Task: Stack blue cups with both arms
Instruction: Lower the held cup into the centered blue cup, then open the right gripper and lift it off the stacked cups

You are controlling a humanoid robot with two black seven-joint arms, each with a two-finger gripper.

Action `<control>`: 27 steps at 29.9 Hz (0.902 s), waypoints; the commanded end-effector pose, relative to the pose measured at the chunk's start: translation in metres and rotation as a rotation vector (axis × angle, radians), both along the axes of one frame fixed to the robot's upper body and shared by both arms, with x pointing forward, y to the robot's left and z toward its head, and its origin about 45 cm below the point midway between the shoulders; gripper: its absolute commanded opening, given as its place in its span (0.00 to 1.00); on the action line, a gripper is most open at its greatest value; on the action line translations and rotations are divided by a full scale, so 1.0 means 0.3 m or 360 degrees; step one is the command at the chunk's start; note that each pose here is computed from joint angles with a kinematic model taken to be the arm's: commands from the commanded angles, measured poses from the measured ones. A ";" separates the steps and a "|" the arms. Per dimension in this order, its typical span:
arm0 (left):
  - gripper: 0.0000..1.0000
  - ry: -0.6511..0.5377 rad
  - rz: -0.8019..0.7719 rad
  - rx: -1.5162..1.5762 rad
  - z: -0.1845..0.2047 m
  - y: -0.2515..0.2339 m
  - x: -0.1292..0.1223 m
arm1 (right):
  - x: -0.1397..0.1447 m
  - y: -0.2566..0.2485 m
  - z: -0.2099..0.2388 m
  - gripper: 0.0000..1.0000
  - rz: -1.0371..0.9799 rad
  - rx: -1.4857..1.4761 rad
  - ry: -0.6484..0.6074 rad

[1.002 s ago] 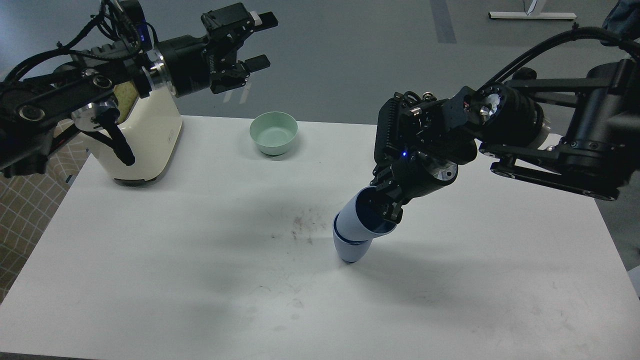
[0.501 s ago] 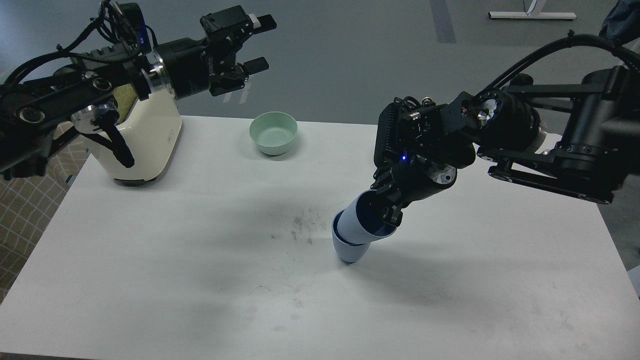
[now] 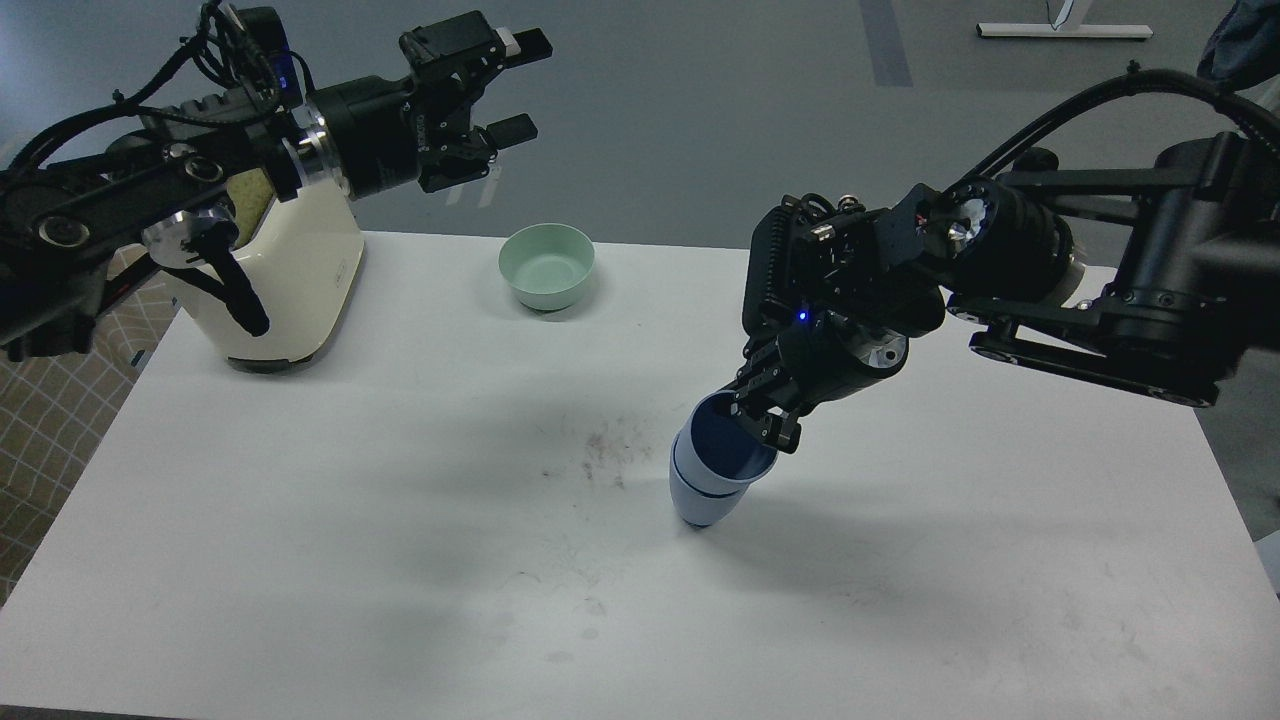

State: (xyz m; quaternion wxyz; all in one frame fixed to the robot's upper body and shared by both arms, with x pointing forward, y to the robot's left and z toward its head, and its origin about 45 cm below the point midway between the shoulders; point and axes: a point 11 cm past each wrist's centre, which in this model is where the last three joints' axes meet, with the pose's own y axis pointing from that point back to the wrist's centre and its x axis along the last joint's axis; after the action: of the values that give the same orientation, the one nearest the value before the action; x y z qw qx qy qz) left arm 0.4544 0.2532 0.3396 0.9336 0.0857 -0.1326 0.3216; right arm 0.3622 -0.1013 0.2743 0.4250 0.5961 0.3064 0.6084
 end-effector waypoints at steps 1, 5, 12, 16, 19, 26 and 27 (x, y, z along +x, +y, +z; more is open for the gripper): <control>0.98 0.0001 -0.0002 0.0001 -0.001 -0.001 0.000 | -0.002 -0.002 -0.005 0.20 -0.0002 0.0000 0.0006; 0.98 0.0001 -0.0002 0.0001 -0.001 -0.001 0.000 | -0.002 -0.002 -0.005 0.25 -0.0002 0.0000 0.0006; 0.98 0.0004 -0.0003 0.0000 -0.004 -0.003 -0.001 | 0.033 -0.012 0.025 0.53 -0.0047 0.0016 -0.0034; 0.98 0.0004 -0.0001 0.0001 -0.004 -0.002 0.000 | 0.047 -0.008 0.062 0.72 -0.0066 0.0058 -0.0055; 0.98 0.0004 0.0001 0.0001 -0.004 0.000 0.001 | 0.070 -0.026 0.114 0.87 -0.0109 0.0119 -0.0093; 0.98 0.0005 -0.0004 -0.0001 -0.006 -0.007 0.001 | 0.137 -0.058 0.332 1.00 -0.0225 0.0405 -0.0251; 0.98 0.0003 0.0000 0.0000 -0.006 -0.006 0.002 | 0.145 -0.066 0.368 1.00 -0.0244 0.0455 -0.0276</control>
State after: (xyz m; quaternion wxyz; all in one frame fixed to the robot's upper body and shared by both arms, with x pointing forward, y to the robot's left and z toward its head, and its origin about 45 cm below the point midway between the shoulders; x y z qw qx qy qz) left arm 0.4545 0.2514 0.3375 0.9343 0.0859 -0.1309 0.3204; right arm 0.3957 -0.1130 0.3477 0.4192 0.6114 0.1908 0.6434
